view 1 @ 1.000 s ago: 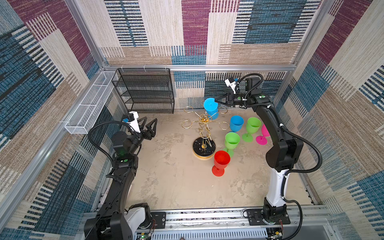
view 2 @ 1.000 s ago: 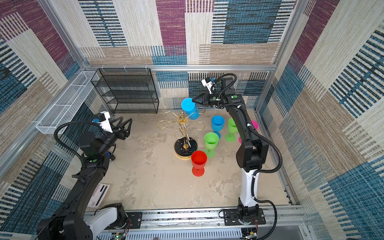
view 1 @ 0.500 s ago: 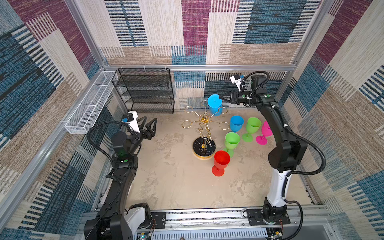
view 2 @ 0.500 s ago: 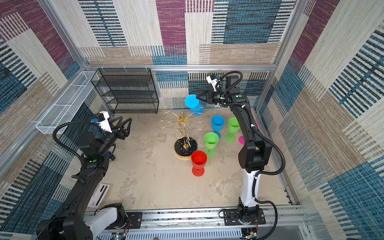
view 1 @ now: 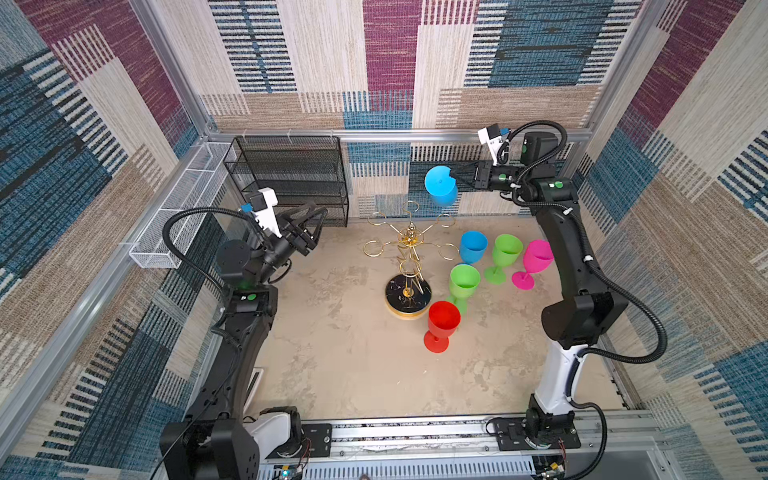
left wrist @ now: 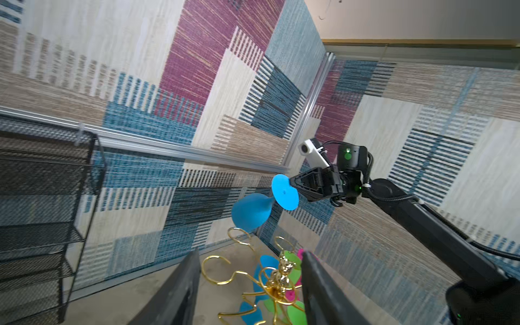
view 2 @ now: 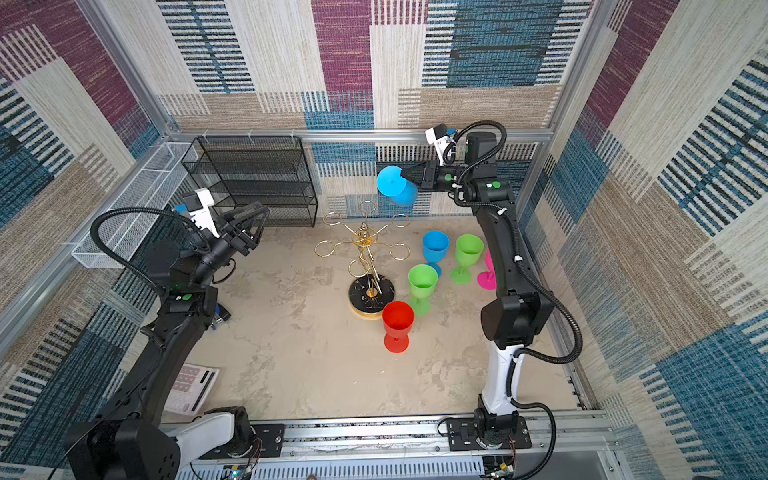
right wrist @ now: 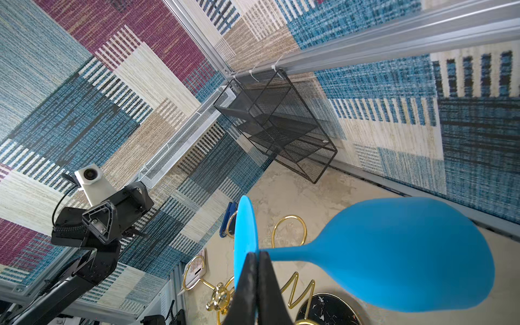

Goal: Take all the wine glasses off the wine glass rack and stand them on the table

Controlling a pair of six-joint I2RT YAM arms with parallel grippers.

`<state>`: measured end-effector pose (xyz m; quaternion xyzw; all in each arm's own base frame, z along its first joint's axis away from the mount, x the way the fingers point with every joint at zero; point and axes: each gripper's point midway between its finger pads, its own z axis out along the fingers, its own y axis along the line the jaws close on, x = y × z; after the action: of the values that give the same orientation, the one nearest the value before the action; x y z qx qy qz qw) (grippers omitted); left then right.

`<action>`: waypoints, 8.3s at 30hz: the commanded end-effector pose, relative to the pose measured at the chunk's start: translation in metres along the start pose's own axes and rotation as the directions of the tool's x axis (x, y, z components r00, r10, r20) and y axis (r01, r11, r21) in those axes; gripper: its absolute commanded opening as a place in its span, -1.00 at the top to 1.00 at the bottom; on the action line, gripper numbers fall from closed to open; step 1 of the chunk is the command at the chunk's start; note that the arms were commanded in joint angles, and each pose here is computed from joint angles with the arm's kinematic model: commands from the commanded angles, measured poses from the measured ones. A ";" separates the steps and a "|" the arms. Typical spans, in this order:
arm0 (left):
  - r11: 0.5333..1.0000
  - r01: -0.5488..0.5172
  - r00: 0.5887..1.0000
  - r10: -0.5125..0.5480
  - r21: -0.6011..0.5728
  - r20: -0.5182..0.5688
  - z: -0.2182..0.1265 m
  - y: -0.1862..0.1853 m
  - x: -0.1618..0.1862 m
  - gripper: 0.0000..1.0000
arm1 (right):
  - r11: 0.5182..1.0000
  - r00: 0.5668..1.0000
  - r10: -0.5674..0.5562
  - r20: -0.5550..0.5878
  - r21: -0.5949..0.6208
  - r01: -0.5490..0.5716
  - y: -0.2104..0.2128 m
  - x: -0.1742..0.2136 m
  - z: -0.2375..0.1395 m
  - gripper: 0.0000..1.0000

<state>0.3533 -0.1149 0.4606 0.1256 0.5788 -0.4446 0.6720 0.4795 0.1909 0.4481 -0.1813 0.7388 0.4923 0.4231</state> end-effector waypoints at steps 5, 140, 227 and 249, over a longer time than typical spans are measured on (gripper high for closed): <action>0.960 0.094 0.990 -0.062 0.263 -0.129 0.048 -0.059 0.019 -0.13 | 0.994 0.992 -0.112 0.057 0.009 0.111 0.030 -0.018 -0.018 1.00; 0.585 0.741 0.646 -0.490 0.329 -0.586 0.061 -0.127 0.005 1.00 | 0.547 0.536 -0.837 0.112 0.237 0.803 0.124 0.081 0.075 -0.41; 0.508 -0.832 0.546 0.821 0.224 0.165 0.007 -0.069 0.051 1.00 | 0.872 0.763 -0.390 -0.516 0.061 0.486 0.155 0.212 0.077 -0.12; 0.824 -0.565 0.824 0.561 0.045 0.074 0.023 -0.038 0.015 1.00 | 0.882 0.886 -0.461 0.047 0.134 0.452 0.204 0.091 -0.012 -0.99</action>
<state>0.3358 -0.1638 0.4591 0.3390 0.4648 -0.2147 0.7893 0.2857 0.2864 0.4620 -0.3230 0.7296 0.2958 0.5251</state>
